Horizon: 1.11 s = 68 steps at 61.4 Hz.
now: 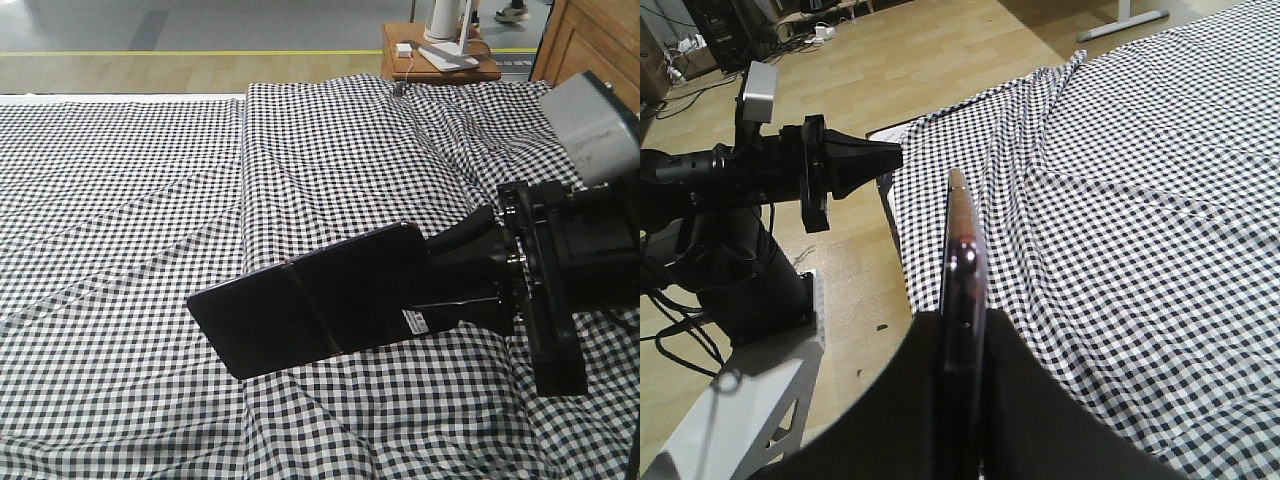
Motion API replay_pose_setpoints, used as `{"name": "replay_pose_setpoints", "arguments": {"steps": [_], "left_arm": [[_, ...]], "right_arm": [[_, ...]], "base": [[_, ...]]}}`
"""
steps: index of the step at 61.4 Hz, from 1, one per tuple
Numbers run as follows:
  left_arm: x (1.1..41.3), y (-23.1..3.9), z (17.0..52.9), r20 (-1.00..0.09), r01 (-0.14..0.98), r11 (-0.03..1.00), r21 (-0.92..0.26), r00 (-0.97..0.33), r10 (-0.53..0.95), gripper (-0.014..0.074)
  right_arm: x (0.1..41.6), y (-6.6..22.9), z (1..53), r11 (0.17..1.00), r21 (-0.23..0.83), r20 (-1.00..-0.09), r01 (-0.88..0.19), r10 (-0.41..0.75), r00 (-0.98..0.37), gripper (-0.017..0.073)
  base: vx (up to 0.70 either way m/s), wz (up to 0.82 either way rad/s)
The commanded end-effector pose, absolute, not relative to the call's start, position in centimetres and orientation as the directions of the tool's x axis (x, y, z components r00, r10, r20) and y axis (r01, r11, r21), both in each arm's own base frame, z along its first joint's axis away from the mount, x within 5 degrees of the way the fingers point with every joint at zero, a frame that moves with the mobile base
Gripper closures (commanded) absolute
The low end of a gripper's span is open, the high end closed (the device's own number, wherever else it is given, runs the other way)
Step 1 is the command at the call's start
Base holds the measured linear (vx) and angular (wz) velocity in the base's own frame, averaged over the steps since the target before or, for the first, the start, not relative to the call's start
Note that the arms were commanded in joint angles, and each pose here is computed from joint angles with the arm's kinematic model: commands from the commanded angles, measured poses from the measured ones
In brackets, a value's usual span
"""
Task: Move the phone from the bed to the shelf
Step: 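Hold the phone in the right gripper while the base turns away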
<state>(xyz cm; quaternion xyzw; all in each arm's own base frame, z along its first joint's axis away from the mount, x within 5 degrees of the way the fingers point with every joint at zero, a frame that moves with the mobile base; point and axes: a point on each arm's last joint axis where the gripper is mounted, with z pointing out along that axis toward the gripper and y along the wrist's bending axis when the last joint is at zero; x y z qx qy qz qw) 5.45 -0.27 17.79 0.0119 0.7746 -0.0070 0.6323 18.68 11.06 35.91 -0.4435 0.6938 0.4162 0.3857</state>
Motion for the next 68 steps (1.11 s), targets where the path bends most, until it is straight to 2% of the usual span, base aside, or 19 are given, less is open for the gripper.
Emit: {"name": "replay_pose_setpoints", "arguments": {"steps": [1,33,68], "left_arm": [[5.53,-0.22,18.39,-0.992,0.021,1.0,-0.005,-0.126,-0.002,0.0593],[5.53,-0.22,18.39,-0.992,0.021,1.0,-0.005,-0.126,-0.002,0.0593],[5.53,-0.22,18.39,-0.992,0.021,1.0,-0.005,-0.126,-0.002,0.0593]], "right_arm": [[17.65,11.29,37.84,0.181,0.249,-0.934,-0.951,-0.216,-0.286,0.056],[17.65,11.29,37.84,0.181,0.249,-0.934,-0.951,-0.216,-0.286,0.056],[17.66,11.29,37.84,0.182,0.249,-0.934,-0.951,-0.216,-0.286,0.056]], "base": [[0.0,0.0],[-0.01,0.04],[-0.06,0.2]]}}
